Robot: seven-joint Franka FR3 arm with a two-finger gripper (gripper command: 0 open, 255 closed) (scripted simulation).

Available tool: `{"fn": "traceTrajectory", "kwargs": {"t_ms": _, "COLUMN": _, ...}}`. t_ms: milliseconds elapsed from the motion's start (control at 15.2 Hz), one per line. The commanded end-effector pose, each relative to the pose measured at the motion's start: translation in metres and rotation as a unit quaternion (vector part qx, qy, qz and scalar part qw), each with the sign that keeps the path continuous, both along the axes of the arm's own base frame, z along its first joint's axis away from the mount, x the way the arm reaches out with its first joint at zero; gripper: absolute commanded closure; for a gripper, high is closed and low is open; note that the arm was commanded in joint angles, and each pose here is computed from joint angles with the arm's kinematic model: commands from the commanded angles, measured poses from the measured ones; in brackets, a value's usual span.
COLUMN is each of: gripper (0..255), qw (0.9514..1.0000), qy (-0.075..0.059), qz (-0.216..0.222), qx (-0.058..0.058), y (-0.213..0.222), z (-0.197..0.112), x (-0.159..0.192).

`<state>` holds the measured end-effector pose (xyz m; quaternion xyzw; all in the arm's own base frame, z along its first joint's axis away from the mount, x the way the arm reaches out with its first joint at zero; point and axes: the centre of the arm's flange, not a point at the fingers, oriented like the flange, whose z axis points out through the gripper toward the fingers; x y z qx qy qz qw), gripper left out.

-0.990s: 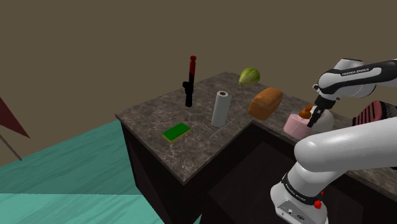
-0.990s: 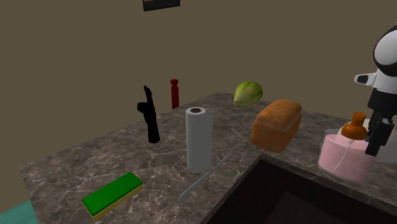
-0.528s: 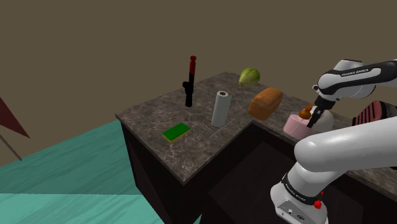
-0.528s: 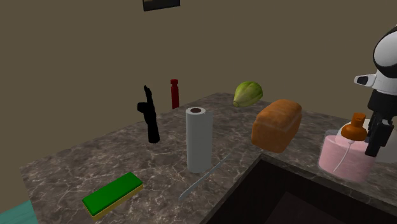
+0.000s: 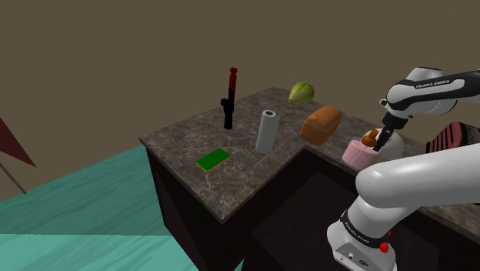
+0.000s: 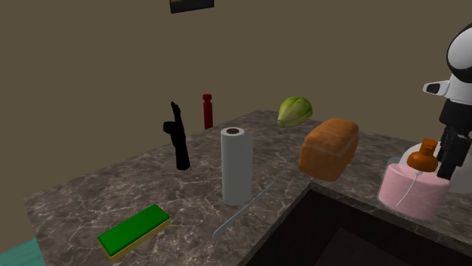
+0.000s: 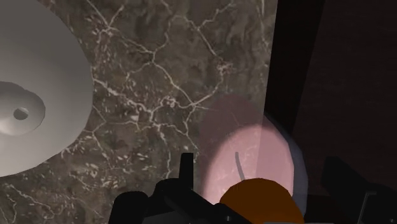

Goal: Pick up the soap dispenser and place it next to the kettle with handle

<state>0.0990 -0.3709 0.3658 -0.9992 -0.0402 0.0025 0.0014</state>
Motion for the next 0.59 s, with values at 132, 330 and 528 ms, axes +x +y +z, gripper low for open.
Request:
{"fn": "traceTrajectory", "kwargs": {"t_ms": 132, "gripper": 0, "qw": 1.0, "qy": 0.0, "qz": 0.0, "qx": 0.001, "y": 0.001, "z": 0.034, "x": 0.0}}
{"fn": "traceTrajectory", "kwargs": {"t_ms": 330, "gripper": 0, "qw": 1.0, "qy": 0.0, "qz": 0.0, "qx": 0.001, "y": 0.001, "z": 0.034, "x": 0.0}}
{"fn": "traceTrajectory", "kwargs": {"t_ms": 528, "gripper": 0, "qw": 1.0, "qy": 0.0, "qz": 0.0, "qx": 0.001, "y": 0.001, "z": 0.034, "x": 0.0}}
